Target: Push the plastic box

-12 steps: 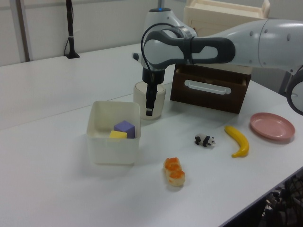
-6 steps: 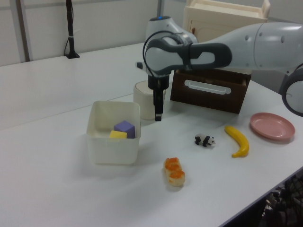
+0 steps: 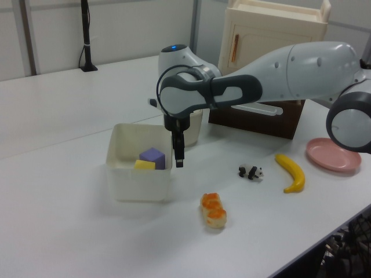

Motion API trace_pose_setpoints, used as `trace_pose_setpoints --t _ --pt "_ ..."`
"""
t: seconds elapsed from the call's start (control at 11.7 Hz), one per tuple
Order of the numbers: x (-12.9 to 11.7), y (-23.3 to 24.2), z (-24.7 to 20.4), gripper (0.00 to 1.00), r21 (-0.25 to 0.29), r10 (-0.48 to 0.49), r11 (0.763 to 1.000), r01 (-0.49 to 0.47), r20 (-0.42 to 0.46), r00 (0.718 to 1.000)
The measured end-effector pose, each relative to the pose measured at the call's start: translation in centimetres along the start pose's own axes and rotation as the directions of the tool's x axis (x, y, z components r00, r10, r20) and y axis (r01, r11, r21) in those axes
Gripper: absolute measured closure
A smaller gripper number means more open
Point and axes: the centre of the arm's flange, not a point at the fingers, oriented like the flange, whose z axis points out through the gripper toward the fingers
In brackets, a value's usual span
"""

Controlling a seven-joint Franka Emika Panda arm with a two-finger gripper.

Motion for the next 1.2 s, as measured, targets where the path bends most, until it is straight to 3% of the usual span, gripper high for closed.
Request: trace_pose_setpoints --t 0.85,1.03,1.2 --pt "5.2 -0.9 0.3 0.0 -0.051 0.033 0.998 -0.035 -0.038 0.999" --pt "3.9 0.7 -1.4 0.0 -0.074 0.063 0.995 -0.067 -0.058 0.996" --pt "-0.6 3.4 -4.5 0.0 -0.071 0.135 0.988 -0.14 -0.066 0.989"
